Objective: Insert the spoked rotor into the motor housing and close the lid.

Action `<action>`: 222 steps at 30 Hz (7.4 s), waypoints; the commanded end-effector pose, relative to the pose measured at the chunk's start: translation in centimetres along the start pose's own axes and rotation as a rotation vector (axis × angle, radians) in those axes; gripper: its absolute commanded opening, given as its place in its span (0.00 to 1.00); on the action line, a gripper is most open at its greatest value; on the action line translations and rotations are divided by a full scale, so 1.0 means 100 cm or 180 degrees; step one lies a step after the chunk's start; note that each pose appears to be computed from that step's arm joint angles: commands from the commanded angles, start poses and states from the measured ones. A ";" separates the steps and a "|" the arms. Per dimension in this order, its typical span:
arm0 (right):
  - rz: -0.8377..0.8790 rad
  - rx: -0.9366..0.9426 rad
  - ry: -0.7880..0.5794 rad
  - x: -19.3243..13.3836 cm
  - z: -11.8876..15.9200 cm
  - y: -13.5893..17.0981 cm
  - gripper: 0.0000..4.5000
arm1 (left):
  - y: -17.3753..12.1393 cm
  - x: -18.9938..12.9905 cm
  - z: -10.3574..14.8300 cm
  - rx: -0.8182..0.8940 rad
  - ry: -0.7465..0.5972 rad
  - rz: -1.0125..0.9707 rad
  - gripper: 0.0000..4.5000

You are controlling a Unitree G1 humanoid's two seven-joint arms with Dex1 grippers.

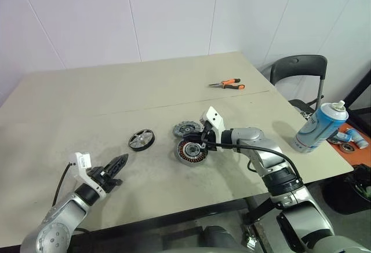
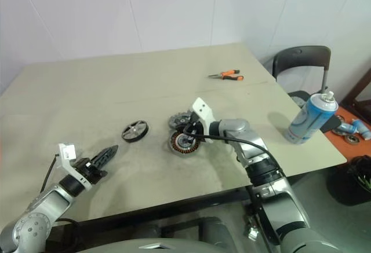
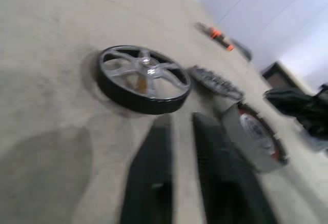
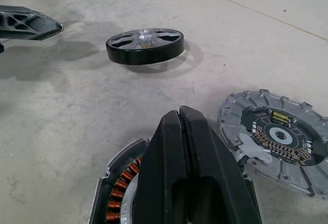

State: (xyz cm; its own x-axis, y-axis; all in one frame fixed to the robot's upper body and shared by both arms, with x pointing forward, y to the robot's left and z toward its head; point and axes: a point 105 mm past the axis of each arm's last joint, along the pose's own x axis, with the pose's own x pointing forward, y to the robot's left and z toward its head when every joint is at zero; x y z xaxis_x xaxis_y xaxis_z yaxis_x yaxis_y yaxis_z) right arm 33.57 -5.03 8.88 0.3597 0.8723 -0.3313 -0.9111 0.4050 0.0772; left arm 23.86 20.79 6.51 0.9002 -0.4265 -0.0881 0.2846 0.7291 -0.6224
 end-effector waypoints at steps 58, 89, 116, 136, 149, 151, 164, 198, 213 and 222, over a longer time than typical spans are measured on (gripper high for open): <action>-0.0021 -0.0105 -0.0016 -0.004 -0.001 0.004 0.00 | -0.003 0.064 -0.021 -0.1028 0.0332 0.0239 0.97; -0.0051 -0.0075 0.0040 -0.003 -0.007 0.007 0.00 | 0.012 0.090 -0.018 -0.1099 0.0109 0.0547 0.55; -0.0011 -0.0103 0.0132 -0.003 -0.012 0.007 0.00 | -0.007 0.061 -0.003 -0.1265 0.0044 0.0342 0.55; 0.0016 -0.0087 0.0151 -0.002 -0.014 0.009 0.00 | -0.020 0.076 -0.007 -0.1319 0.0010 0.0358 0.55; 0.0014 -0.0073 0.0181 -0.005 -0.019 0.010 0.00 | -0.016 0.063 -0.002 -0.1322 -0.0005 0.0415 0.55; 0.0007 -0.0074 0.0180 -0.005 -0.019 0.010 0.00 | -0.013 0.062 -0.002 -0.1323 -0.0015 0.0450 0.55; 0.0006 -0.0070 0.0190 -0.005 -0.020 0.011 0.00 | -0.011 0.060 -0.005 -0.1414 0.0017 0.0582 0.55; 0.0004 -0.0093 0.0205 -0.004 -0.021 0.012 0.00 | -0.003 0.096 -0.005 -0.1383 0.0017 0.0407 0.55; 0.0035 -0.0109 0.0240 -0.003 -0.022 0.012 0.00 | 0.008 0.091 -0.014 -0.1488 0.0053 0.0368 0.55; 0.0026 -0.0131 0.0262 -0.005 -0.023 0.011 0.00 | 0.009 0.091 -0.015 -0.1388 0.0071 0.0493 0.36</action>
State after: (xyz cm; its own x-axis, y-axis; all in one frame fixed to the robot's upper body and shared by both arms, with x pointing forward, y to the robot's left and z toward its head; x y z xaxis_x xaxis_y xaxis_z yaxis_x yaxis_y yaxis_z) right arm 31.69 -5.92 5.94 0.3329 0.8439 -0.4207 -0.9113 0.4026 0.0864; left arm 31.59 16.58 3.76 0.9062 -0.3584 -0.2246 -0.0261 0.4826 -0.8755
